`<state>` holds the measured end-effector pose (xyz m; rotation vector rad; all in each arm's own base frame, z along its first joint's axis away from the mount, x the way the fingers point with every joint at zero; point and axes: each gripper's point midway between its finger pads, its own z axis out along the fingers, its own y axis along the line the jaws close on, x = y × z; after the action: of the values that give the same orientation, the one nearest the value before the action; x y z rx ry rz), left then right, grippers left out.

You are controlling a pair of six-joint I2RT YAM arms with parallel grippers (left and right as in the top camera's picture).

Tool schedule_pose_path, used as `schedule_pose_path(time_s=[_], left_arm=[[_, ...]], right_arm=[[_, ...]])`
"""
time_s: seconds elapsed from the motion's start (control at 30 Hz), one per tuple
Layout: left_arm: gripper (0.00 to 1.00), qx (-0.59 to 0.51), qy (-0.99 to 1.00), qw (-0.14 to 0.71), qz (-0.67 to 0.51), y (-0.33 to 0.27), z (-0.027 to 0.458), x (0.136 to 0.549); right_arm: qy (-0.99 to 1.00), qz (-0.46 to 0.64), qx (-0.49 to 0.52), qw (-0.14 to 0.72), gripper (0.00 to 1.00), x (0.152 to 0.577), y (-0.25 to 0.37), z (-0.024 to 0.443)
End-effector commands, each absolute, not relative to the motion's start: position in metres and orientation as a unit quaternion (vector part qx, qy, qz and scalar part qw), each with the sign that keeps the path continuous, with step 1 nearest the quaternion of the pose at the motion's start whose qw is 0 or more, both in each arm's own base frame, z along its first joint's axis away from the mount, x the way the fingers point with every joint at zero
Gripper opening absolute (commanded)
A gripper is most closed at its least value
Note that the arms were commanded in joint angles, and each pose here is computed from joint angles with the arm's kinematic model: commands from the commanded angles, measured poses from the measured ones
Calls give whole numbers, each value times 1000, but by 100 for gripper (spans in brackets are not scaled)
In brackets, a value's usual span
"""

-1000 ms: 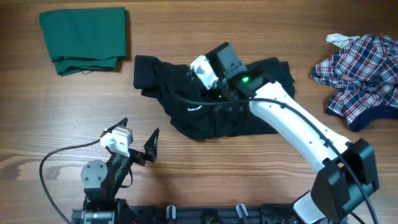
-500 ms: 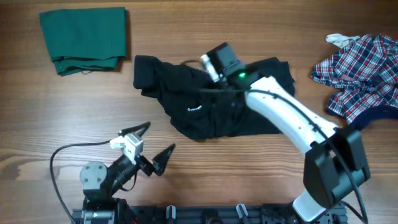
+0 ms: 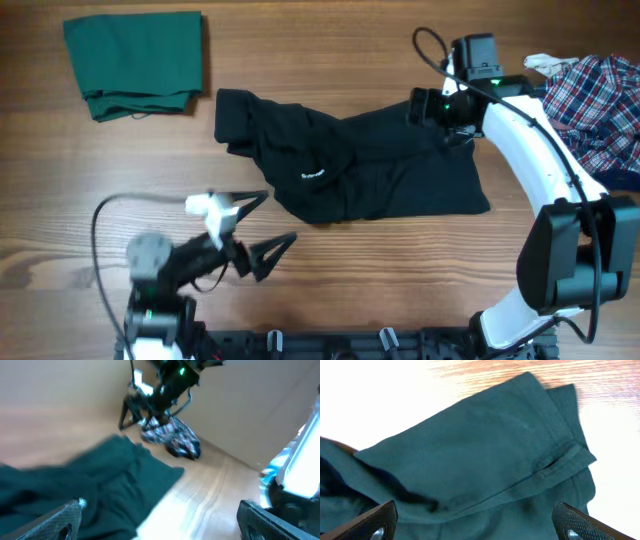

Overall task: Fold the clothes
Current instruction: 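Lay the black shirt flat at center and move right gripper to its right edge, then grasp the left end of the black shirt with the left gripper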

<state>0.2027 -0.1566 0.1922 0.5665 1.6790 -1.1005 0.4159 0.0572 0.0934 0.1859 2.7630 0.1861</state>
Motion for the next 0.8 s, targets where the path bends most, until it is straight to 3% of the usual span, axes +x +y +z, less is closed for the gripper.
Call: schedule_pose_path(time_s=[0.0, 0.23, 0.37, 0.47, 0.77], left_arm=[[100, 244, 717, 410, -508, -188, 203, 222], [100, 235, 723, 341, -553, -225, 206, 259], [100, 40, 813, 270, -515, -211, 166, 298], [100, -72, 867, 236, -433, -185, 122, 304], [100, -73, 861, 268, -426, -181, 128, 316]], right_arm=[[976, 106, 87, 170, 100, 415, 64, 92], [976, 103, 91, 170, 100, 414, 61, 94], [965, 64, 190, 167, 100, 412, 31, 91], [948, 63, 268, 158, 100, 409, 3, 89], [940, 77, 304, 135, 100, 400, -21, 87]])
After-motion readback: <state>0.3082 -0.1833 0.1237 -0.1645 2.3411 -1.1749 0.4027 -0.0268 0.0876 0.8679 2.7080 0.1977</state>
